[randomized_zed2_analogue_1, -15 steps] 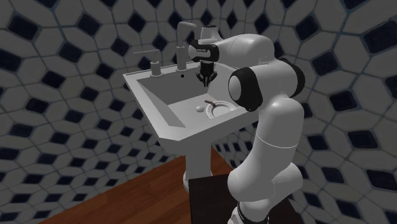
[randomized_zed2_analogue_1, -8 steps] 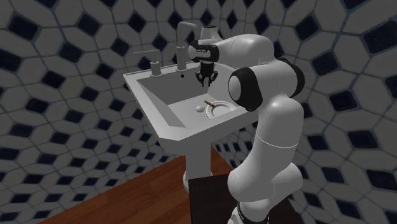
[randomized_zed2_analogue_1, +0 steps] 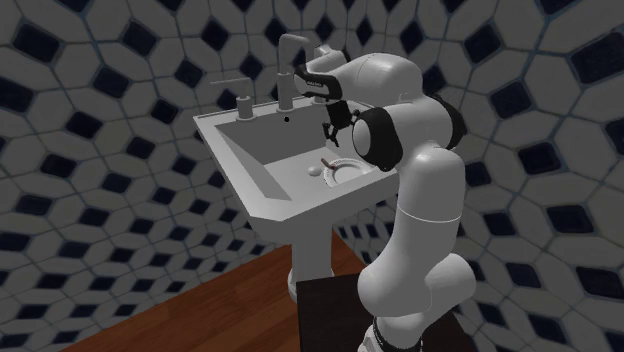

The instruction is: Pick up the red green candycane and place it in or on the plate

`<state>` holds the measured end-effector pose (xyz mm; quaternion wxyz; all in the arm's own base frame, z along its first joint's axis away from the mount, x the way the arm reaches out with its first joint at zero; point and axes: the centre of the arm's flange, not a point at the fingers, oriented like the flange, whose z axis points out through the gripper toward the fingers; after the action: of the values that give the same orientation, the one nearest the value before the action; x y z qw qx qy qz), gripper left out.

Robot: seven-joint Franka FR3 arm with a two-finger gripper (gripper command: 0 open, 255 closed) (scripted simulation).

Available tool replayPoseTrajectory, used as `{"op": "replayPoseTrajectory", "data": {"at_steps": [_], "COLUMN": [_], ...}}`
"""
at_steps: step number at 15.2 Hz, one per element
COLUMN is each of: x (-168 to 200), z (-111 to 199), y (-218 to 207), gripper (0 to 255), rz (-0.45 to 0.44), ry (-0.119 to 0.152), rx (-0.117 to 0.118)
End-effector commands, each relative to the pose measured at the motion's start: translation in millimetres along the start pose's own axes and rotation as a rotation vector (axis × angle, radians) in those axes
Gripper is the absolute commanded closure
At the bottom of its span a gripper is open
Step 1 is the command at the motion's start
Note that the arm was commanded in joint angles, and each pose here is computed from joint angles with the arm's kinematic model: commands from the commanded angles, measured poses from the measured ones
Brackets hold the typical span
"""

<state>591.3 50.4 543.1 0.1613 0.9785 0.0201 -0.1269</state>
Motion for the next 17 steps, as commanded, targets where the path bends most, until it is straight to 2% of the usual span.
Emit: {"op": "replayPoseTrajectory", "data": {"at_steps": [1,8,9,10,17], "x": [2.6,30.0,-3.3,-3.3,4.0], "z": [-5.2,5.8,-2.0,-2.0,10.6], "y": [7.0,-81.4,8.7,8.7,-49.3], "gripper": [0,0,0,0,0], "rz": [0.012,-0.022,0.093,0.093,0.047], "ry": [0.033,-0.08,-0.018,-0.018,-0.064], "rx": [-0.041,-0.022,-0.041,-0.041,0.176]}}
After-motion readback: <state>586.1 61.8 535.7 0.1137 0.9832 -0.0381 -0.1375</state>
